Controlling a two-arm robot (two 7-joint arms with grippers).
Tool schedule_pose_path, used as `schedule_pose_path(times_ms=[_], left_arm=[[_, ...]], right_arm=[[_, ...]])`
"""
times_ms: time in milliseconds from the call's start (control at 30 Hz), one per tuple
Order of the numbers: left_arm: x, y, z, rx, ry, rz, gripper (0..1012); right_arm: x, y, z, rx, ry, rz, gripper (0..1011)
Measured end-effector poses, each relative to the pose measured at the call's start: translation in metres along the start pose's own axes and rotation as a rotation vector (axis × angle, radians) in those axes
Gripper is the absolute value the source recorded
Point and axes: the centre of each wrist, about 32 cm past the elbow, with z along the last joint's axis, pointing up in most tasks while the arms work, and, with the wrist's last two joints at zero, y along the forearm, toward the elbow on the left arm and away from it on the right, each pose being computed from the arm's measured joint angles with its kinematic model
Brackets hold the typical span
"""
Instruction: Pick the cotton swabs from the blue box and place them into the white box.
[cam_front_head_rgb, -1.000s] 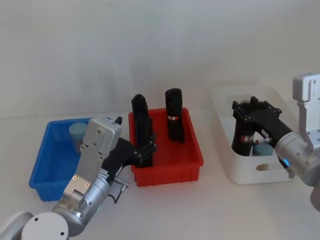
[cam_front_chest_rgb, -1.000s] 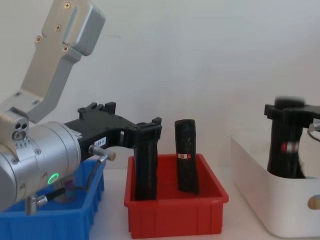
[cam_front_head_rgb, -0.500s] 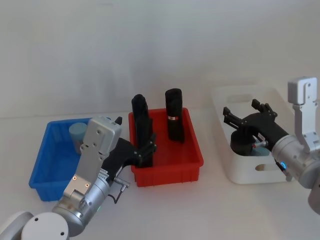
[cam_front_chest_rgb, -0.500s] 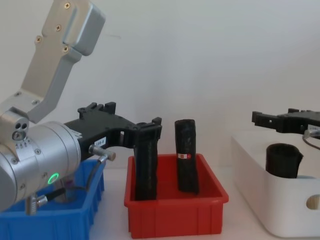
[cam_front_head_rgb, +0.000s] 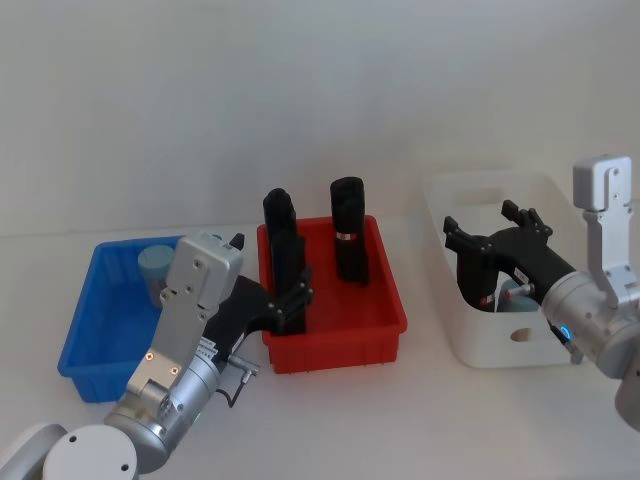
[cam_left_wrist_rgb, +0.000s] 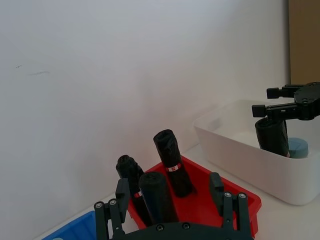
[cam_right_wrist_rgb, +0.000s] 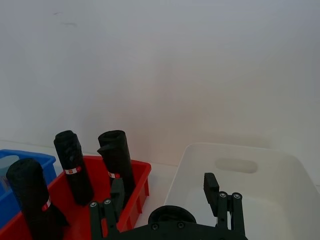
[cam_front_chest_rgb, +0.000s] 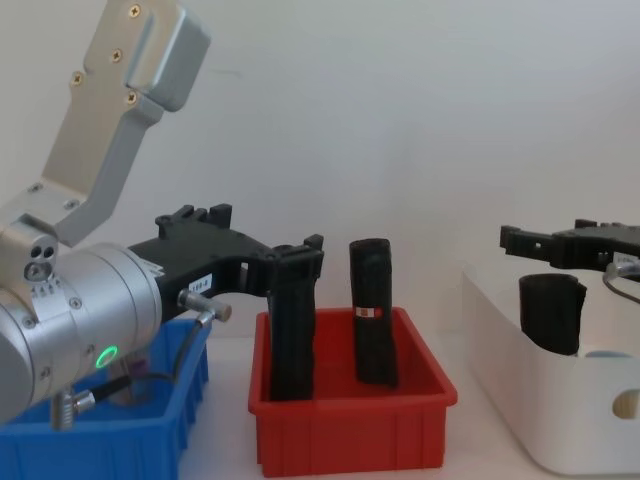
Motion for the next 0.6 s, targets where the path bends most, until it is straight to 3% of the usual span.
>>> schedule_pose_path(times_ms=[600], left_arm=[[0.0000,0.0000,0.0000,0.000,0.000,0.000,1004]], right_arm=[[-0.0002,-0.0001,-0.0005,-0.001,0.000,0.002,1002]])
